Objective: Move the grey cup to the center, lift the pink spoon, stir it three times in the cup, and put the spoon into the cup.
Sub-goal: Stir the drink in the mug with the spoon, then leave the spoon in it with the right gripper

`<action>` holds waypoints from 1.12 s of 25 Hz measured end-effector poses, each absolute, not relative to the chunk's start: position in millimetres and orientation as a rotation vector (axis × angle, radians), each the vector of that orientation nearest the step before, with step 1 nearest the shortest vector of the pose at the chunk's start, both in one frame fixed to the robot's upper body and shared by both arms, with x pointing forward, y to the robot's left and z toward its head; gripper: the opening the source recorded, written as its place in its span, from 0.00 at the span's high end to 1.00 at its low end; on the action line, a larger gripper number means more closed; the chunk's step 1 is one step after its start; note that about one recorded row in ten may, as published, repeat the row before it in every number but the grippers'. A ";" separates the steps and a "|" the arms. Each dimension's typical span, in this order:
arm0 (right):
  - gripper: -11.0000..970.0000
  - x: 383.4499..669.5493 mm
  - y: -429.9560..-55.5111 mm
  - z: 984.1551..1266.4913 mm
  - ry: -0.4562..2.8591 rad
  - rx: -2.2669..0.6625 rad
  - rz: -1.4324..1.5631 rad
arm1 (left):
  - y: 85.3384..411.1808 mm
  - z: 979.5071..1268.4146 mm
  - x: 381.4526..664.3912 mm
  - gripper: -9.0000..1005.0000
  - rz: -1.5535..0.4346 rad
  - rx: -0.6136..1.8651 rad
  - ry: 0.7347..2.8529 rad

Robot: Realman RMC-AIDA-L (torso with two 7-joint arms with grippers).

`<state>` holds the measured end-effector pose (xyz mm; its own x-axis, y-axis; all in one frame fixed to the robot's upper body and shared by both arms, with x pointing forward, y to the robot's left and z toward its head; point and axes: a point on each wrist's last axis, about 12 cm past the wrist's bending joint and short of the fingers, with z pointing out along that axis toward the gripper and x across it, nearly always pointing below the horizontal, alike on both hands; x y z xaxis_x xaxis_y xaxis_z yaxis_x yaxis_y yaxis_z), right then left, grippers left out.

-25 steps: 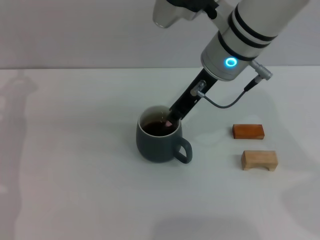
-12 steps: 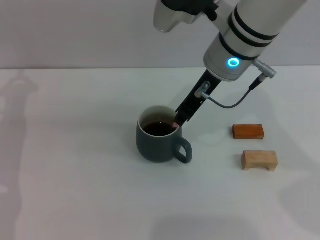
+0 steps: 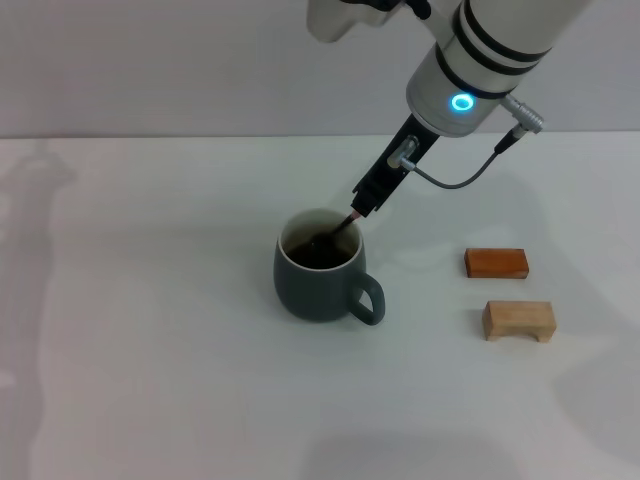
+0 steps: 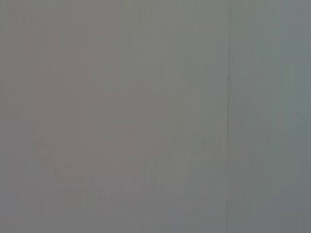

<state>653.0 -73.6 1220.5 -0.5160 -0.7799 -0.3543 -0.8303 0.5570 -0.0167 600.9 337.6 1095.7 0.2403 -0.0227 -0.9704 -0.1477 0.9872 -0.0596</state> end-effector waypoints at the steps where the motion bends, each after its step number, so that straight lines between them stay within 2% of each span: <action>1: 0.86 651.8 -73.8 1220.3 2.482 -1.333 0.224 | 337.7 1095.7 600.9 0.89 0.086 -0.150 1.327; 10: 0.86 643.0 -58.4 1226.2 2.451 -1.385 0.342 | 337.9 1096.1 601.0 0.88 0.086 -0.149 1.325; 18: 0.86 654.3 -62.5 1228.2 2.428 -1.348 0.205 | 338.1 1097.3 601.0 0.88 0.086 -0.148 1.317; 28: 0.86 640.9 -52.3 1229.1 2.440 -1.429 0.327 | 338.1 1097.5 601.0 0.88 0.086 -0.148 1.315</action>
<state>640.9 -52.3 1229.1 -0.4639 -0.8085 -0.3622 -0.8753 0.4813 0.0468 601.0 338.1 1097.5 0.2514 -0.0213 -0.9677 -0.1467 0.9874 -0.0598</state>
